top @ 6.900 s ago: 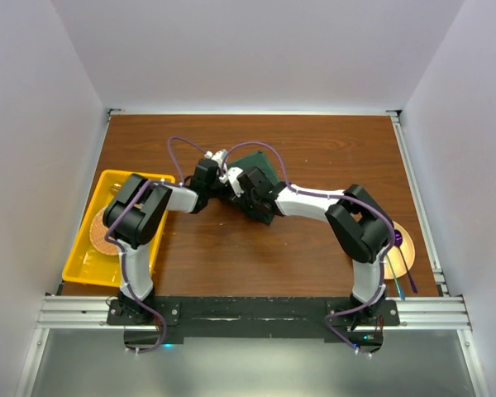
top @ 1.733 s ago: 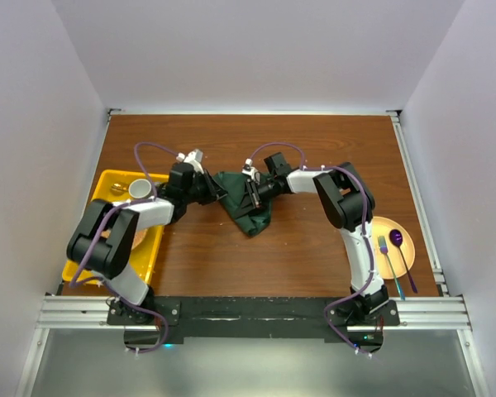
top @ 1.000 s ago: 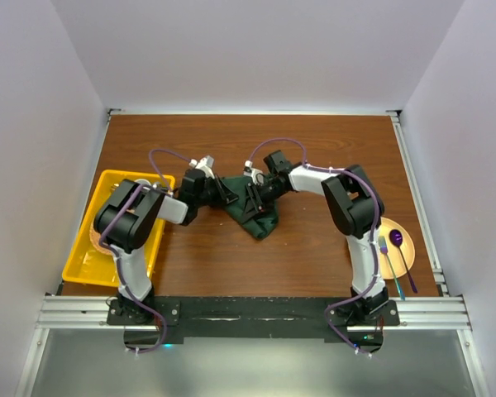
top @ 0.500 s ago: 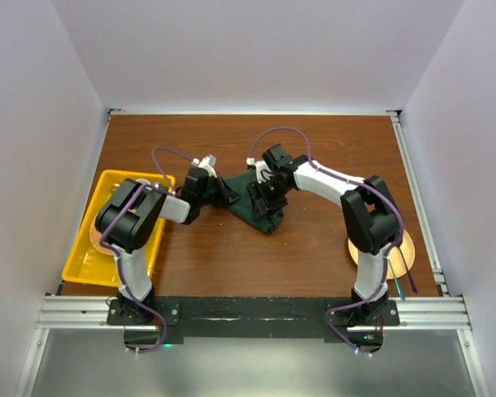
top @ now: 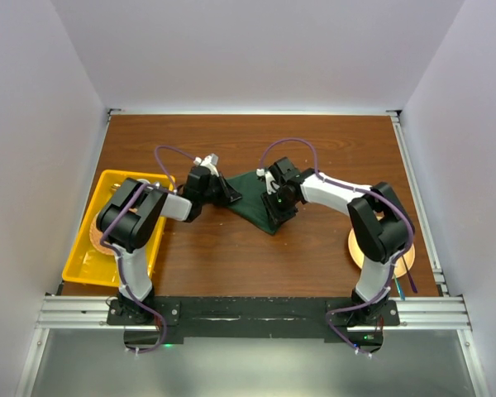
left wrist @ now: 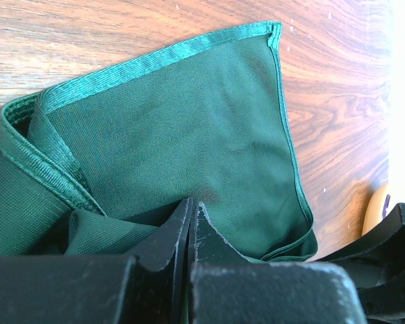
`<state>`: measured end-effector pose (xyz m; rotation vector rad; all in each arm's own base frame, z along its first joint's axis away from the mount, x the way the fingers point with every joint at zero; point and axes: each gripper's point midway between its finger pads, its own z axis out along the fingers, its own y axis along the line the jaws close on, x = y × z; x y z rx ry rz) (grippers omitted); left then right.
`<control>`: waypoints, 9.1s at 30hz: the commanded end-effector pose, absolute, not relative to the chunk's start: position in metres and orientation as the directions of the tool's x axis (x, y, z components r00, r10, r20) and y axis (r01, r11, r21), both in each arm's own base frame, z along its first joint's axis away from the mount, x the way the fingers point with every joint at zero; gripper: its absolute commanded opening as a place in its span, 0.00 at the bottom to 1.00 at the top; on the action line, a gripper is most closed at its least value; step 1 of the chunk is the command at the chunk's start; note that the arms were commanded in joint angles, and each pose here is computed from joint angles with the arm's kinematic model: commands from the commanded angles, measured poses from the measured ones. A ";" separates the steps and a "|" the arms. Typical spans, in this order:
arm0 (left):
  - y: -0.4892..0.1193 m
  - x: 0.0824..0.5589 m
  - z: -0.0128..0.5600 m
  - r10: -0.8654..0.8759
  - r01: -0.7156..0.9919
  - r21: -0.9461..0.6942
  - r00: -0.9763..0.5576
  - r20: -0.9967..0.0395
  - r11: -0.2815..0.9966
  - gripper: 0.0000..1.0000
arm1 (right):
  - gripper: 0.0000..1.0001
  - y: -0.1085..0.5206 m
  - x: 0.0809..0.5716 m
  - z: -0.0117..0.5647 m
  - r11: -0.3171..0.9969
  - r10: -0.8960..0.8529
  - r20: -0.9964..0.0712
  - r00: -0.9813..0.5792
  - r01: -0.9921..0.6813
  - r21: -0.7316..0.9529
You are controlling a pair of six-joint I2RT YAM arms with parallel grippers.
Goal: Fold the napkin, place the utensils inside, and roll it up
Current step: Roll the napkin with the utensil
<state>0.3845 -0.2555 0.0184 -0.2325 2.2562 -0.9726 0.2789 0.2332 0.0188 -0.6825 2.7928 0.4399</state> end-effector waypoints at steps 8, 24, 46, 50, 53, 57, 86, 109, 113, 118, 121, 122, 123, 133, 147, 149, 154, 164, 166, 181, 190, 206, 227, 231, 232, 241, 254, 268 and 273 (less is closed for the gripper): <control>-0.235 0.362 -0.032 -0.331 -0.007 -0.594 -0.836 -0.438 0.805 0.00 | 0.72 0.262 0.304 0.099 0.763 -0.551 -0.536 -0.639 -0.647 -0.013; -0.241 0.359 -0.032 -0.330 -0.017 -0.616 -0.855 -0.399 0.787 0.00 | 0.70 0.330 0.328 0.077 0.689 -0.606 -0.677 -0.417 -0.701 -0.184; -0.247 0.367 0.013 -0.311 0.059 -0.680 -0.858 -0.408 0.730 0.00 | 0.19 0.308 0.290 -0.025 0.712 -0.644 -0.487 -0.590 -0.695 -0.099; -0.233 0.391 0.080 -0.358 0.104 -0.683 -0.789 -0.499 0.723 0.07 | 0.04 0.315 0.267 -0.024 0.746 -0.559 -0.449 -0.697 -0.660 0.095; -0.213 0.403 0.127 -0.388 0.120 -0.648 -0.714 -0.583 0.752 0.12 | 0.03 0.326 0.251 -0.016 0.720 -0.489 -0.421 -0.764 -0.626 0.300; -0.193 0.404 0.168 -0.408 0.132 -0.603 -0.621 -0.669 0.787 0.15 | 0.00 0.333 0.238 -0.010 0.634 -0.411 -0.312 -0.856 -0.515 0.577; -0.277 0.372 0.081 -0.452 0.292 -0.774 -0.676 -0.583 0.562 0.14 | 0.00 0.285 0.277 -0.042 0.543 -0.137 0.089 -0.987 0.000 0.840; -0.232 0.325 0.103 -0.495 0.215 -0.715 -0.590 -0.638 0.666 0.34 | 0.00 0.319 0.254 -0.015 0.446 -0.295 0.019 -0.955 -0.120 0.887; -0.249 0.328 0.084 -0.502 0.225 -0.758 -0.629 -0.593 0.613 0.32 | 0.00 0.314 0.256 -0.021 0.484 -0.309 0.017 -0.951 -0.142 0.864; -0.258 0.345 0.054 -0.505 0.187 -0.765 -0.651 -0.566 0.616 0.23 | 0.01 0.310 0.260 -0.026 0.517 -0.322 0.006 -0.947 -0.170 0.839; -0.254 0.354 0.025 -0.508 0.101 -0.743 -0.669 -0.543 0.662 0.11 | 0.05 0.301 0.262 -0.030 0.567 -0.344 -0.007 -0.939 -0.214 0.795; -0.248 0.347 0.004 -0.491 0.031 -0.713 -0.704 -0.514 0.701 0.03 | 0.08 0.298 0.261 -0.029 0.575 -0.359 -0.019 -0.933 -0.237 0.783; -0.245 0.346 -0.004 -0.488 -0.002 -0.698 -0.716 -0.499 0.716 0.00 | 0.10 0.296 0.264 -0.027 0.591 -0.362 -0.043 -0.931 -0.265 0.762; -0.215 0.314 -0.064 -0.447 -0.206 -0.527 -0.808 -0.383 0.824 0.00 | 0.52 0.269 0.287 0.008 0.780 -0.429 -0.240 -0.871 -0.491 0.387; -0.220 0.304 -0.069 -0.451 -0.217 -0.550 -0.827 -0.334 0.806 0.00 | 0.73 0.301 0.284 0.069 0.707 -0.659 -0.587 -0.470 -0.653 -0.271; -0.221 0.305 -0.068 -0.450 -0.212 -0.555 -0.827 -0.337 0.804 0.00 | 0.71 0.306 0.281 0.052 0.688 -0.689 -0.553 -0.469 -0.664 -0.294; -0.221 0.306 -0.065 -0.449 -0.207 -0.562 -0.828 -0.336 0.801 0.00 | 0.67 0.302 0.281 0.025 0.681 -0.709 -0.508 -0.489 -0.661 -0.314; -0.219 0.318 -0.024 -0.455 -0.123 -0.627 -0.794 -0.404 0.770 0.01 | 0.27 0.295 0.266 -0.008 0.740 -0.638 -0.496 -0.590 -0.649 -0.180; -0.215 0.324 0.005 -0.473 -0.086 -0.653 -0.760 -0.445 0.752 0.11 | 0.16 0.305 0.264 -0.009 0.755 -0.588 -0.490 -0.644 -0.654 -0.048; -0.149 0.311 0.111 -0.515 -0.208 -0.516 -0.637 -0.574 0.831 0.87 | 0.00 0.360 0.287 0.033 0.482 -0.085 -0.214 -0.973 -0.228 0.846; -0.191 0.306 0.061 -0.592 -0.341 -0.552 -0.714 -0.374 0.761 0.81 | 0.00 0.354 0.296 0.023 0.367 0.011 -0.134 -0.991 -0.121 0.922; -0.214 0.331 0.062 -0.586 -0.291 -0.565 -0.670 -0.455 0.772 0.77 | 0.00 0.347 0.296 0.010 0.453 -0.056 -0.182 -0.982 -0.187 0.872; -0.229 0.346 0.076 -0.489 -0.081 -0.584 -0.646 -0.586 0.808 0.00 | 0.00 0.349 0.299 0.013 0.445 -0.080 -0.180 -0.980 -0.197 0.873; -0.227 0.354 0.066 -0.473 -0.085 -0.560 -0.646 -0.598 0.824 0.00 | 0.00 0.346 0.294 0.005 0.462 -0.099 -0.164 -0.981 -0.191 0.866; -0.224 0.357 0.064 -0.472 -0.089 -0.554 -0.645 -0.601 0.828 0.00 | 0.00 0.345 0.291 0.001 0.468 -0.106 -0.157 -0.982 -0.188 0.864; -0.203 0.373 0.038 -0.447 -0.123 -0.500 -0.660 -0.603 0.857 0.00 | 0.00 0.322 0.281 -0.032 0.593 -0.245 -0.125 -0.961 -0.251 0.765; -0.200 0.380 0.087 -0.391 0.027 -0.532 -0.646 -0.655 0.846 0.00 | 0.00 0.319 0.287 -0.036 0.621 -0.287 -0.127 -0.949 -0.286 0.730; -0.168 0.375 0.007 -0.390 -0.132 -0.431 -0.705 -0.592 0.893 0.00 | 0.00 0.321 0.289 -0.028 0.617 -0.274 -0.140 -0.951 -0.285 0.733; -0.166 0.388 0.011 -0.349 -0.111 -0.391 -0.707 -0.615 0.914 0.00 | 0.13 0.312 0.290 -0.028 0.648 -0.312 -0.154 -0.937 -0.329 0.687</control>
